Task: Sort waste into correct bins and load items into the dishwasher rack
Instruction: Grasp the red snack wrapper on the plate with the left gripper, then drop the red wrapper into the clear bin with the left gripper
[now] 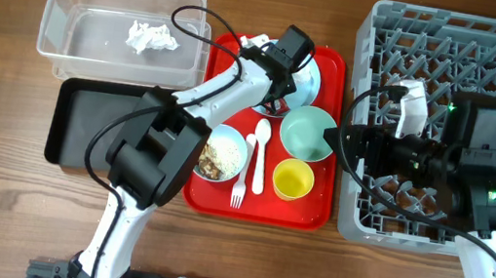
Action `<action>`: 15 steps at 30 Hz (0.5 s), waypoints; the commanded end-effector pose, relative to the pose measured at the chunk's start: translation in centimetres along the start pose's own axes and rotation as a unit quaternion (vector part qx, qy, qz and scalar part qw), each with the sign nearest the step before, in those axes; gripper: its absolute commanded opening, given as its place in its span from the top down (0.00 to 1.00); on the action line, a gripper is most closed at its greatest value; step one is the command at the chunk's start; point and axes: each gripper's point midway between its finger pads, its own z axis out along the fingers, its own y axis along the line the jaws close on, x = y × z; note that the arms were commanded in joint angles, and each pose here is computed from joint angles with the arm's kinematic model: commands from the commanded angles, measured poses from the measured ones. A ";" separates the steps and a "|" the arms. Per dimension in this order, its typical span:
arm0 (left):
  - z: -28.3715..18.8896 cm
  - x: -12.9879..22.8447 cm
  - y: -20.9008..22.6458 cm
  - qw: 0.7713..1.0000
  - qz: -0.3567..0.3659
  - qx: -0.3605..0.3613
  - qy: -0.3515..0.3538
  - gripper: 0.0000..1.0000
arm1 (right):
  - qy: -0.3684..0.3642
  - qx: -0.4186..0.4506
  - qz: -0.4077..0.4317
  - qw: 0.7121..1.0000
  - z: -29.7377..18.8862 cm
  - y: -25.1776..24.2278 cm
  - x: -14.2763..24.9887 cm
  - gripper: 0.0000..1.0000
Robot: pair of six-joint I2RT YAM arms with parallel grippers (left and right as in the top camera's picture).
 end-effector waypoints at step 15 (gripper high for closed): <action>-11.3 -9.8 4.8 0.999 -0.029 0.017 -0.039 0.96 | -0.006 0.005 0.000 1.000 -0.3 0.0 -0.7 0.00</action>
